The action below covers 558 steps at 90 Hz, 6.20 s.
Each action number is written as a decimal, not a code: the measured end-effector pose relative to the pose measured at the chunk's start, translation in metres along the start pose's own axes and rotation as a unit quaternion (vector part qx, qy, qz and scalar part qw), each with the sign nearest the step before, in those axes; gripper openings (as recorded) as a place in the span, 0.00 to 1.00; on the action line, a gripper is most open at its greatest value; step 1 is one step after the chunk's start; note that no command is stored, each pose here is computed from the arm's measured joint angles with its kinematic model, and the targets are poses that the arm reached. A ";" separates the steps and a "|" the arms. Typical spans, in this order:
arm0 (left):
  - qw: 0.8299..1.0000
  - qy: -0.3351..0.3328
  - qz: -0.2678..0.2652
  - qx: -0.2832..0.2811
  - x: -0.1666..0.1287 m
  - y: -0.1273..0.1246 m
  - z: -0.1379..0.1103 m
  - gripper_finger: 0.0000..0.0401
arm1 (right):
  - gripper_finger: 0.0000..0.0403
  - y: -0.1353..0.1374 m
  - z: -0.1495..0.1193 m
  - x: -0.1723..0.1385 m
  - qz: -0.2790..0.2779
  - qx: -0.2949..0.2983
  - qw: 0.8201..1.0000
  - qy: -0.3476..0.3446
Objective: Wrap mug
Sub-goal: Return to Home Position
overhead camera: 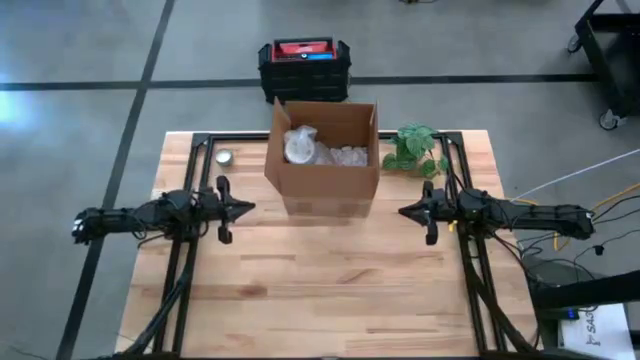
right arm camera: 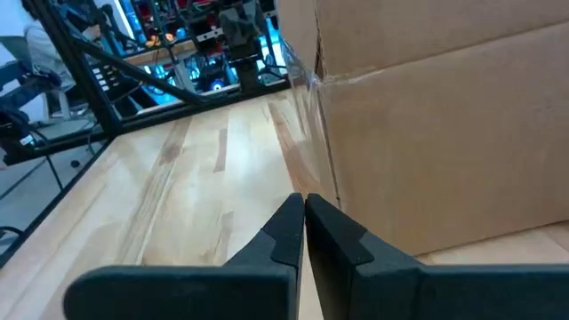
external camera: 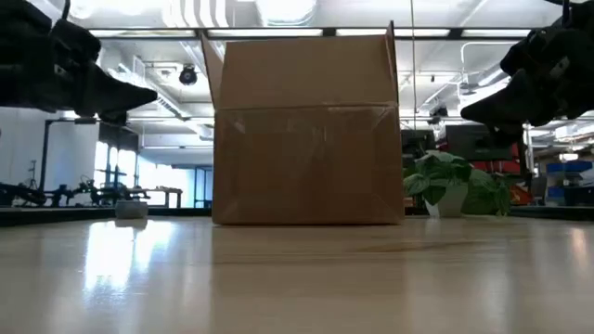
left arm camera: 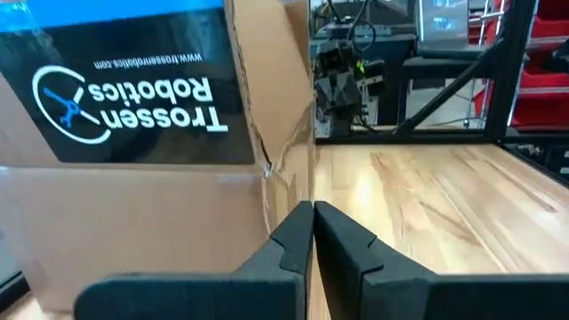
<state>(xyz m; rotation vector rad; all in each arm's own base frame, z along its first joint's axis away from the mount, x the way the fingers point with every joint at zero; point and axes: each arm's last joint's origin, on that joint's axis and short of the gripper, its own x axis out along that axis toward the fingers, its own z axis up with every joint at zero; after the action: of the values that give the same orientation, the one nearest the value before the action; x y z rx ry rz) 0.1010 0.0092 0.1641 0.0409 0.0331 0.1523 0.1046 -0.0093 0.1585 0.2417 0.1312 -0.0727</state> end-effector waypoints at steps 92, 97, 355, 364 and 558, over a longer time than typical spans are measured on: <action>0.999 0.054 -0.002 0.004 0.007 -0.001 -0.007 0.00 | 0.00 0.000 0.000 0.000 0.000 0.000 1.000 0.000; 0.998 0.056 -0.002 0.004 0.007 -0.001 -0.007 0.00 | 0.00 0.000 0.000 0.000 0.000 0.000 1.000 0.000; 0.992 -0.122 -0.018 -0.022 0.000 0.000 0.024 0.00 | 0.00 0.000 0.000 0.000 0.000 0.000 1.000 0.000; 0.992 -0.120 -0.019 -0.027 0.000 0.000 0.023 0.00 | 0.00 0.000 0.000 0.000 0.000 0.000 1.000 0.000; 0.992 -0.118 -0.021 -0.045 0.000 0.000 0.023 0.00 | 0.00 0.000 0.000 0.000 0.000 0.000 1.000 0.000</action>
<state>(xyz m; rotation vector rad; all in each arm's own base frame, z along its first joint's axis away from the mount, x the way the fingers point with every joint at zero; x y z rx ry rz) 0.1018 0.0082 0.1872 -0.0326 -0.2093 0.1050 0.1047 -0.0093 0.1584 0.2417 0.1316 -0.0731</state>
